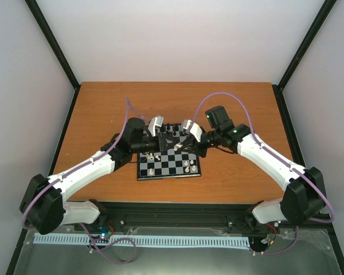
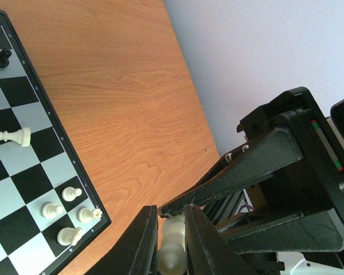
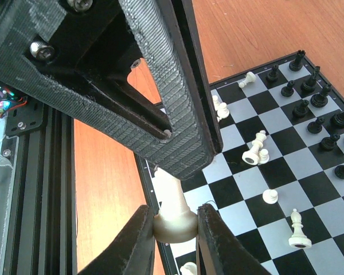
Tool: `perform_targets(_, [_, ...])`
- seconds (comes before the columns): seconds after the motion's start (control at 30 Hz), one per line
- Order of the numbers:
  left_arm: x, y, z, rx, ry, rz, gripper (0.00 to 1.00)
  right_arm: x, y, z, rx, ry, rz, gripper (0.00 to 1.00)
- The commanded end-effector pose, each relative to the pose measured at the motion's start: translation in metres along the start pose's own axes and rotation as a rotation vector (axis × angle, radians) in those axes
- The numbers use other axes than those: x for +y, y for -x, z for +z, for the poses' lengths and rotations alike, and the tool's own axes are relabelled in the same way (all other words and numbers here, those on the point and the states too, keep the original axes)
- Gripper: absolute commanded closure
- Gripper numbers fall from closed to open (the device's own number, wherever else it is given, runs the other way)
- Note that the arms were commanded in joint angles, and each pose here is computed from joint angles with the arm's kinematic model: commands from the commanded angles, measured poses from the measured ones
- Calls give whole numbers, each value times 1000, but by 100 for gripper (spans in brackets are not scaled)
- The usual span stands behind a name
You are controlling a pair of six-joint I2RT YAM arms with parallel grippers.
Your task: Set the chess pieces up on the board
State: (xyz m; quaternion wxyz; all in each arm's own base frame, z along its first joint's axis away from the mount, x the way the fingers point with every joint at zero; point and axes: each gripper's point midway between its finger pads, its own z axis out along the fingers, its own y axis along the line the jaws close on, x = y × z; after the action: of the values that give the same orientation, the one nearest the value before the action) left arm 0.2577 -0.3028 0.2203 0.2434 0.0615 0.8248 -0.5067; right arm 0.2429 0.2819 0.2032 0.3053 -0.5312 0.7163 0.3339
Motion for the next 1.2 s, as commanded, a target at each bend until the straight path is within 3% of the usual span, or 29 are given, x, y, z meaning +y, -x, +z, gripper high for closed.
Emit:
perform_targets(0.0, [-20,14,-2,-32,-43,26,85,-4,2,0,-14,-8,-4,83])
perform_targets(0.13, [-14,13,-4,-23,10,47,87,-6,3,-1,-18,-5,21,65])
perform_targets(0.3, [15,24,-29,-54,283,157,88,-9,5,-15,-52,28,61,47])
perform_targets(0.63, [75,-4,-38,184,589,236,90,-30,4,-35,-66,-96,44,45])
perform_targets(0.83, [95,-17,-29,250,709,299,90,-49,-2,-41,-63,-186,74,45])
perform_targets(1.17, [90,-55,13,382,727,432,86,-56,-4,-44,-61,-207,83,46])
